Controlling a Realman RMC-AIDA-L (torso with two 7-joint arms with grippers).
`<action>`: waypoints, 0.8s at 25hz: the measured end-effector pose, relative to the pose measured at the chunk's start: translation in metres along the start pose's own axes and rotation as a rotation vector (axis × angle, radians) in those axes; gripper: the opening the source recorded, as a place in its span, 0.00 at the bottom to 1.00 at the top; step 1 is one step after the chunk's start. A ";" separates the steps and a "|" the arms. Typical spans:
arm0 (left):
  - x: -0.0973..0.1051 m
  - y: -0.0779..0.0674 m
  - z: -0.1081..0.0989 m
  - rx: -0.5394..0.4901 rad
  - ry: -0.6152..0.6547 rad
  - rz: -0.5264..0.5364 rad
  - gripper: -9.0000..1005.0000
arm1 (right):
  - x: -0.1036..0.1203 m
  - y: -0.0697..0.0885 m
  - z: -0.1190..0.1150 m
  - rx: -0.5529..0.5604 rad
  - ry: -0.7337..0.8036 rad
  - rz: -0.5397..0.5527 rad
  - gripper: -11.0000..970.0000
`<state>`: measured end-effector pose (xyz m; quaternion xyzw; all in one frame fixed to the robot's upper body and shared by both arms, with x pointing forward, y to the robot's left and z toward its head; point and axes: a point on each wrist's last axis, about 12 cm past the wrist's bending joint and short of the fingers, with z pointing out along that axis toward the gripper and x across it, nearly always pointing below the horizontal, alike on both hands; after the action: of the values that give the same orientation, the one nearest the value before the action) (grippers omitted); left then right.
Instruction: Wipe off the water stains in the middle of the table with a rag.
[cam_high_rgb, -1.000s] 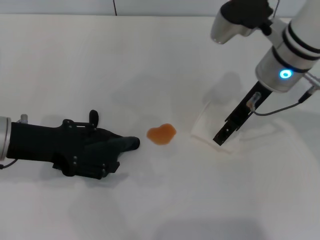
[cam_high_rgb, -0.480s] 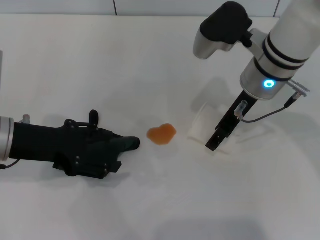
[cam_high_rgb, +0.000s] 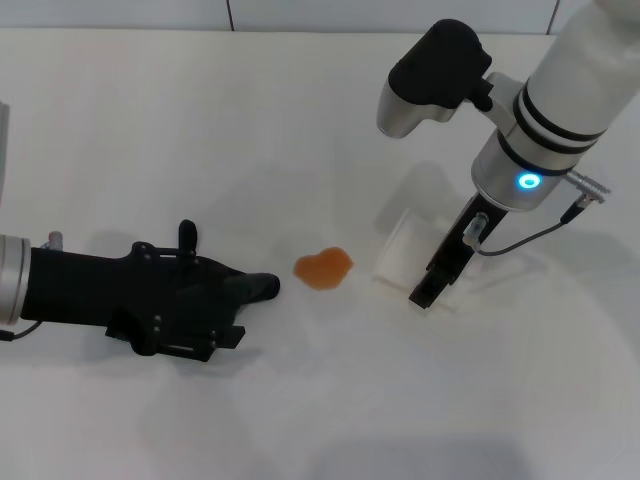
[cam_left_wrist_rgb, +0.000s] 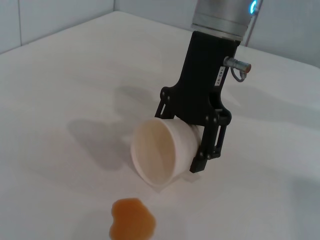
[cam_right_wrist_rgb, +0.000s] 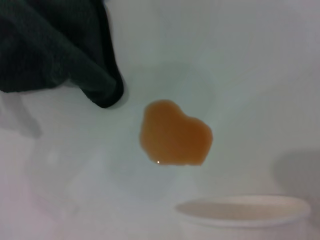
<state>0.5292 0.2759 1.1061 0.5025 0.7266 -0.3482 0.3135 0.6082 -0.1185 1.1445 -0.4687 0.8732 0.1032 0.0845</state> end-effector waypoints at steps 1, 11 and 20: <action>0.000 0.000 0.000 0.000 0.000 0.000 0.81 | 0.000 0.000 0.000 -0.002 -0.001 0.001 0.82; 0.003 -0.001 0.000 -0.013 -0.009 -0.006 0.81 | 0.016 -0.005 -0.020 -0.042 -0.143 0.006 0.75; 0.001 -0.001 0.001 -0.005 -0.030 -0.011 0.81 | 0.087 -0.037 -0.049 -0.113 -0.560 -0.016 0.67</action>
<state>0.5280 0.2749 1.1049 0.4924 0.7255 -0.3557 0.3234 0.5889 -0.2206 1.1673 -0.4326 0.8052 0.2765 0.2969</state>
